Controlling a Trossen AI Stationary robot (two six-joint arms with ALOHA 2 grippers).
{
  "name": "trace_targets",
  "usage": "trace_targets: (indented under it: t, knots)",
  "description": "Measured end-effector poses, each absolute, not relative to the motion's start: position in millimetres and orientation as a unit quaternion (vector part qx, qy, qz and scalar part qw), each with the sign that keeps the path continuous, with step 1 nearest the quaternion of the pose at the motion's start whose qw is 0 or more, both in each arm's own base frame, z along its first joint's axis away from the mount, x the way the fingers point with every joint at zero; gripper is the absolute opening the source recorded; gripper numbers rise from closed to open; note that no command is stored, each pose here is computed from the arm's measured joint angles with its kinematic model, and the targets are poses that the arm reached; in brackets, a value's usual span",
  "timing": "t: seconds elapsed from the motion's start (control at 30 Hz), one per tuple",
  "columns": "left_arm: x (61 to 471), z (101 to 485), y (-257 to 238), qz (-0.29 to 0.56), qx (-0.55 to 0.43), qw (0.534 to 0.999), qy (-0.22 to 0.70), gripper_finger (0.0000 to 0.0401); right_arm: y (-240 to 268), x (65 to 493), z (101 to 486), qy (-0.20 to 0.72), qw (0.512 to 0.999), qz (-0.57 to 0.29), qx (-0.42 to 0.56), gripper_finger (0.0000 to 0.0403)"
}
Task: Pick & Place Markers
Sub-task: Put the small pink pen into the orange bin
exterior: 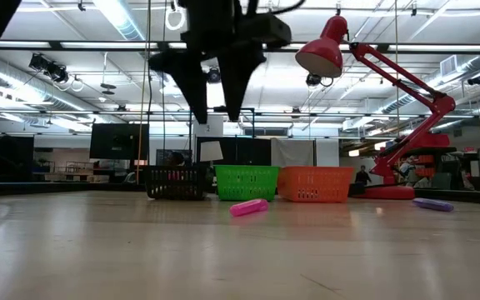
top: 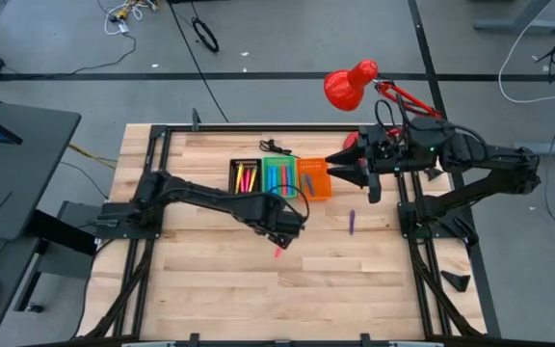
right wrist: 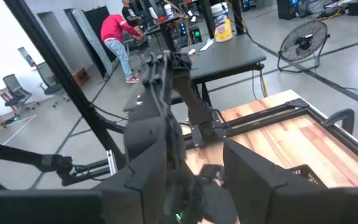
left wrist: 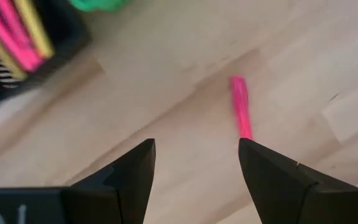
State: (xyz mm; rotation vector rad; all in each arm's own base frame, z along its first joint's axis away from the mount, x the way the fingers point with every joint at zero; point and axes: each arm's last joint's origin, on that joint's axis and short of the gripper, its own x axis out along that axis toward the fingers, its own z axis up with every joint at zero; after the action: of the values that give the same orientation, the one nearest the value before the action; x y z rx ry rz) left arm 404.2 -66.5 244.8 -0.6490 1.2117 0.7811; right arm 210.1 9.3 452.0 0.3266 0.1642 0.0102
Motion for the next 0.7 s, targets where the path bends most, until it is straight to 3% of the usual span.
trace_targets:
  t: [0.7]
  knots:
    - [419.8,174.8,-99.6,0.301,-0.372,0.712,0.514,0.0238,11.0,209.5,448.3,0.101,0.982,0.005,0.161,0.0159]
